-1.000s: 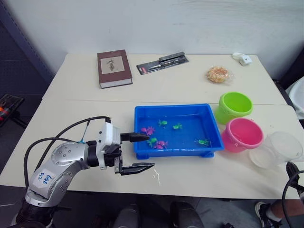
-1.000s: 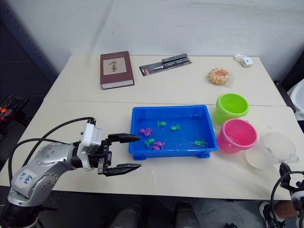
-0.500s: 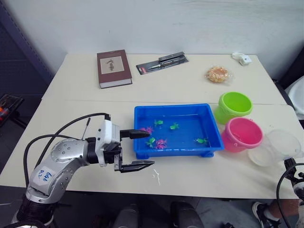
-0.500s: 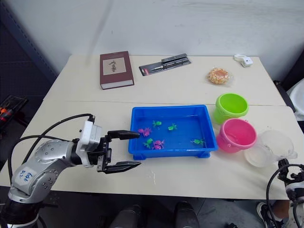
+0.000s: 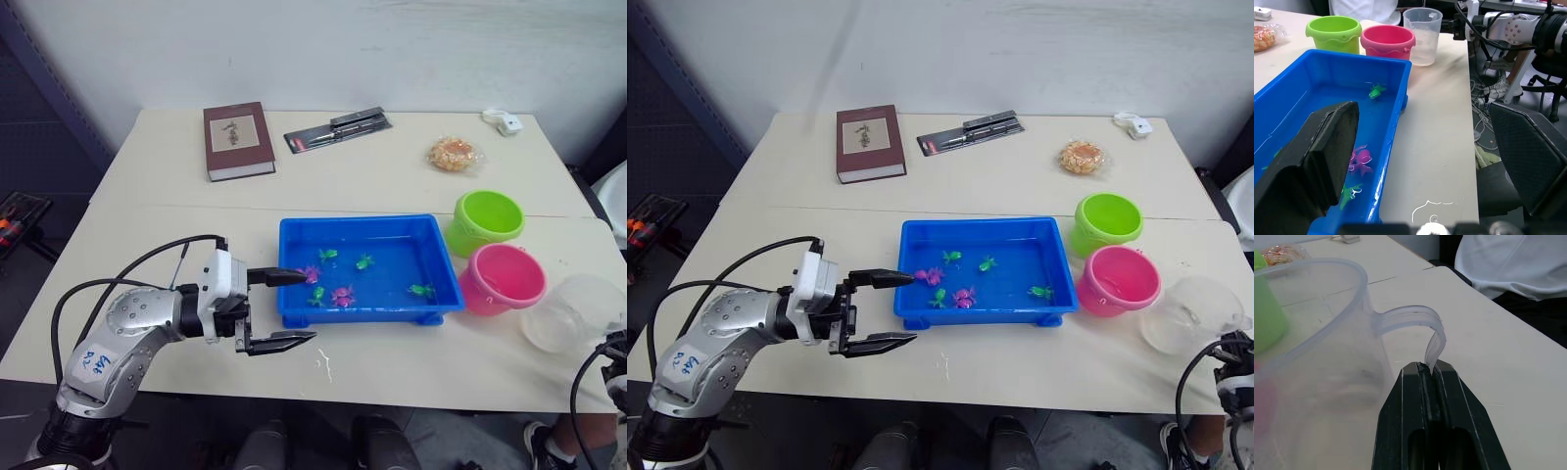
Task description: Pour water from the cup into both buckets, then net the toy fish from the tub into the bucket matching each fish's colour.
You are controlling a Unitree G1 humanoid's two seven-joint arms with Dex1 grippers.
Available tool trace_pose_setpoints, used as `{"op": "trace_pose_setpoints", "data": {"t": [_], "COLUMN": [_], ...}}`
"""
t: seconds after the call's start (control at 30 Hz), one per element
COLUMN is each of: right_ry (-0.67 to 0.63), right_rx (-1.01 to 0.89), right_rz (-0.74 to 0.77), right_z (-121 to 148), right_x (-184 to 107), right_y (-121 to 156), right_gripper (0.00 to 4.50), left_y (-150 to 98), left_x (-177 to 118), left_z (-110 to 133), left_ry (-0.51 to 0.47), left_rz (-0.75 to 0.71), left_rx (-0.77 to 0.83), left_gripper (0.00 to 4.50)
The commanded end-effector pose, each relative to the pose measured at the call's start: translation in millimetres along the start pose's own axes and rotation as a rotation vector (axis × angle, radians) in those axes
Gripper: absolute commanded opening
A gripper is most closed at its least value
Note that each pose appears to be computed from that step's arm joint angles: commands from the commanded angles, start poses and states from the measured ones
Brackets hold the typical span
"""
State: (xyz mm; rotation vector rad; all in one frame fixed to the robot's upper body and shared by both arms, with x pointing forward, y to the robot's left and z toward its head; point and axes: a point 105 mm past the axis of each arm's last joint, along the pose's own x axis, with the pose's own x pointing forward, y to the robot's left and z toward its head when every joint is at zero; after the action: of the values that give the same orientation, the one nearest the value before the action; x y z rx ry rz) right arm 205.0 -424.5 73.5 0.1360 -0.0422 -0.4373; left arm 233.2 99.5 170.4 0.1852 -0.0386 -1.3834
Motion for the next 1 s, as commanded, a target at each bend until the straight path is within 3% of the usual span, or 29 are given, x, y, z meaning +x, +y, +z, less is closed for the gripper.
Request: {"op": "trace_pose_setpoints", "data": {"t": [0.03, 0.2, 0.47, 0.57, 1.0], "right_ry": [-0.15, -0.211, -0.24, -0.258, -0.299], "right_rx": [-0.034, -0.139, -0.391, -0.588, -0.924], "right_rz": [-0.02, -0.049, 0.028, 0.09, 0.14], "right_z": [40.0, 74.9, 120.5, 136.7, 155.2], "right_x": [-7.5, -16.7, -21.3, -19.3, -10.8], "right_y": [-5.0, -8.9, 10.0, 29.5, 68.0], "right_gripper": [0.04, 0.04, 0.04, 0.04, 0.04], "left_y": [1.1, 9.7, 18.8, 20.6, 22.5], "left_x": [1.7, 8.5, 21.5, 28.5, 42.2], "left_z": [5.3, 11.3, 7.8, 6.8, 7.1], "left_ry": [-0.028, -0.084, -0.117, -0.131, -0.163], "left_rz": [-0.007, -0.009, -0.037, -0.061, -0.102], "left_rx": [0.02, 0.02, 0.022, 0.023, 0.009], "left_gripper": [4.5, 4.5, 4.5, 4.5, 4.5]}}
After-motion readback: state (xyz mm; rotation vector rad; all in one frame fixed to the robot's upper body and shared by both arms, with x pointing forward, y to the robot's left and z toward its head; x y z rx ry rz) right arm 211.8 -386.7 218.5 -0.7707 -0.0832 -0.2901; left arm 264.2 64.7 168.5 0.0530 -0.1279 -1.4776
